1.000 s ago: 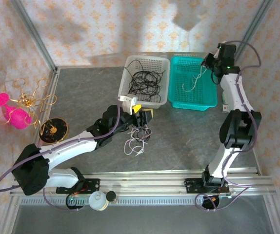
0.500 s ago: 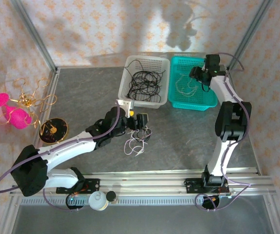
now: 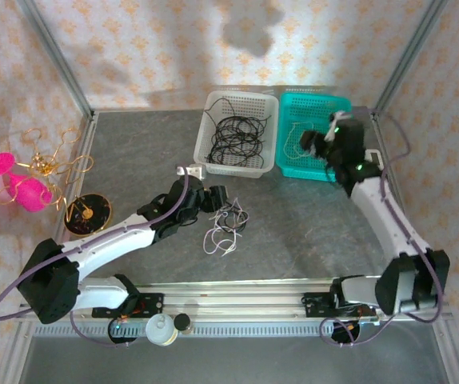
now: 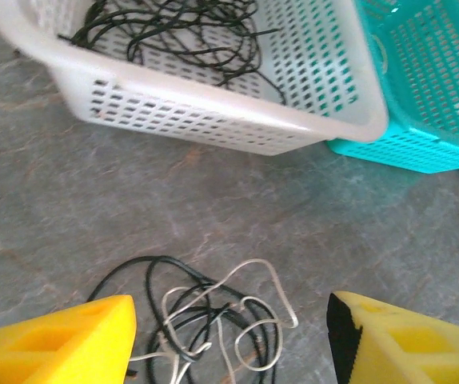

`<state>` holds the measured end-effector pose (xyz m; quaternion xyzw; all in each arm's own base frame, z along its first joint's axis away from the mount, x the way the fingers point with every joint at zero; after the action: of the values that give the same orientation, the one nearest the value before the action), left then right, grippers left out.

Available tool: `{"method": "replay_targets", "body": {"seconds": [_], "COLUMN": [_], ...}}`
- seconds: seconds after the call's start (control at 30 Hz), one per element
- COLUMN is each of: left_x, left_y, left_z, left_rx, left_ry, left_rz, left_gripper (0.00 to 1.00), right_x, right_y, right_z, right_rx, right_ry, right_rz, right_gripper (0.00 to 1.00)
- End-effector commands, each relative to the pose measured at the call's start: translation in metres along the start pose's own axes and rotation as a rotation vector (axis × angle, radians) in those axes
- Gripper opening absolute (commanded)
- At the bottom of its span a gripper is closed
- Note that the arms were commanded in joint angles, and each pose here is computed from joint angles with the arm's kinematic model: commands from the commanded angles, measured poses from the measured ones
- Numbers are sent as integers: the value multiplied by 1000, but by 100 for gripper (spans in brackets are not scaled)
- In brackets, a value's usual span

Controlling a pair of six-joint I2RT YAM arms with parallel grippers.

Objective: Untangle the cables

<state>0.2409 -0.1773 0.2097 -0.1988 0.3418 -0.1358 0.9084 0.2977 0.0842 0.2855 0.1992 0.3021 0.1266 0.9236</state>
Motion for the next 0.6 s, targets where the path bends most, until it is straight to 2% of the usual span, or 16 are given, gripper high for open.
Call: {"method": "replay_targets", "body": {"seconds": [0.0,0.07,0.17,0.37,0.57], "left_x": [3,5,5,4,4], "left_y": [13,17,21,22,20], "left_z": [-16,-21,-24,-33,-30], "left_rx": [-22,-24,-44,-88,-103], "left_ry": [83,98,92,113,110], "left_rz": [62,74,73,19,14], "left_gripper": [65,65,64,65,64], "right_x": [9,12,18,49,88], "right_y": [34,53,64,61,60], "right_z": [-66,-107,-140,-157,-175], "right_rx": [-115,-231,-383,-508,-515], "right_ry": [125,189,219,118,193], "right_rz": [239,365,494,575,589], "right_gripper": [49,53,60,59,51]}}
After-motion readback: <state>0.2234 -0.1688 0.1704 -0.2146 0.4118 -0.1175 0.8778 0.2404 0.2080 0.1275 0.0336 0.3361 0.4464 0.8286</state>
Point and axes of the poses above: each hand's point on the last joint's axis, 136 mm out from that joint toward the fingers, its own x axis out along the fingers, its own y axis along the line the jaws close on, z = x × y, the point moved 10 cm from there along -x, back along the fingers
